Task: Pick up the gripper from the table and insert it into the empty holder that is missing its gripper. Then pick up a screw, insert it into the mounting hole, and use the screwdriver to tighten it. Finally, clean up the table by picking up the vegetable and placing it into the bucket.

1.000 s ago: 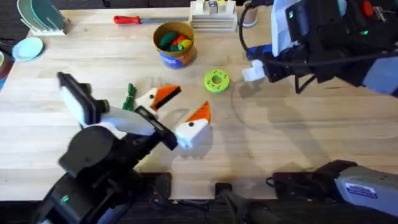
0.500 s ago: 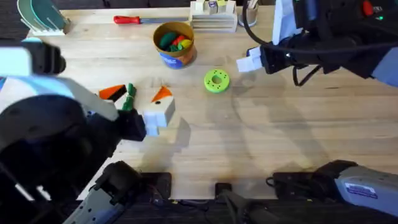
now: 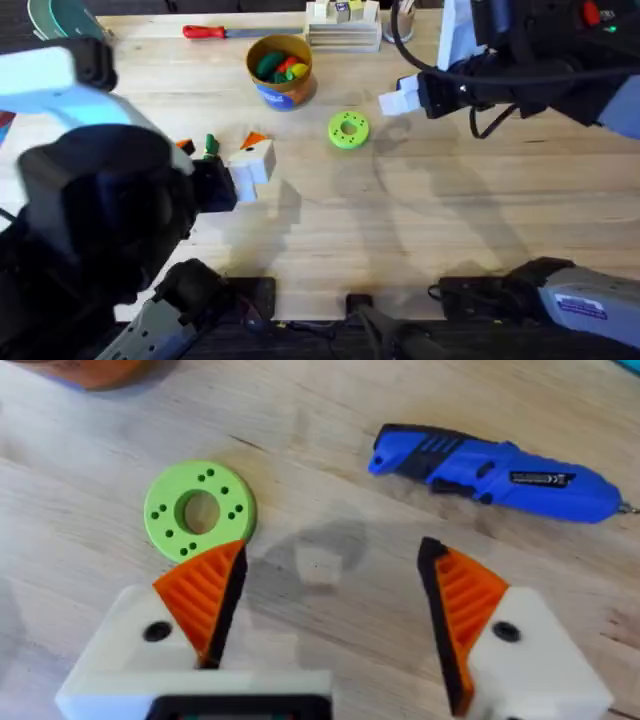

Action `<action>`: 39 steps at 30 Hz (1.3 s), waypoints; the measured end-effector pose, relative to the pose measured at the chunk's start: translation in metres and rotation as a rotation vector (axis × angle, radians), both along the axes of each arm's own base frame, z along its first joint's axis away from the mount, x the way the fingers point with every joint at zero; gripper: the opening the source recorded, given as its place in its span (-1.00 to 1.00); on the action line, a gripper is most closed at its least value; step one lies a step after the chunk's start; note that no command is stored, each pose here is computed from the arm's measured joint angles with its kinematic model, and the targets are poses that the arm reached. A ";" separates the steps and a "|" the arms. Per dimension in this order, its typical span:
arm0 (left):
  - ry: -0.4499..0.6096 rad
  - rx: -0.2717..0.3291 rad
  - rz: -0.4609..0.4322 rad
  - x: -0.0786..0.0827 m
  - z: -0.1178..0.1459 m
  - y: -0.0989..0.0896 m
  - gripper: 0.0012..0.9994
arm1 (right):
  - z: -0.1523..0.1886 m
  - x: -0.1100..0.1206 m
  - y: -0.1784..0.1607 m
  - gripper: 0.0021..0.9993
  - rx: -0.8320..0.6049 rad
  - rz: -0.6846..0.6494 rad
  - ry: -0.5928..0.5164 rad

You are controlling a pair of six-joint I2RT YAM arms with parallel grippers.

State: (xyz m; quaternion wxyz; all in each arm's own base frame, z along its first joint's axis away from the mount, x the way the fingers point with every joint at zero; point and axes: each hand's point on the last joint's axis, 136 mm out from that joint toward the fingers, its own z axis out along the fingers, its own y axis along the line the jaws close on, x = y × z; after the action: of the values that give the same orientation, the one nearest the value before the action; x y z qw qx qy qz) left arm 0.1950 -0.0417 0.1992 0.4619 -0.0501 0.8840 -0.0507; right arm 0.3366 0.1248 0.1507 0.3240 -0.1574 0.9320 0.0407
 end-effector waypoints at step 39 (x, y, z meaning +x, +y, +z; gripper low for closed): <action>0.707 0.233 0.070 0.070 -0.133 0.105 0.84 | -0.003 -0.004 -0.002 0.99 -0.007 -0.002 0.022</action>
State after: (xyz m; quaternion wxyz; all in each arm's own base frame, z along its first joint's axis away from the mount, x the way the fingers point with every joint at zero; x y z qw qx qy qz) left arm 0.2645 0.0635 0.0662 0.1323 -0.0419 0.9865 0.0865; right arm 0.3325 0.1232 0.1472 0.3132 -0.1572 0.9358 0.0390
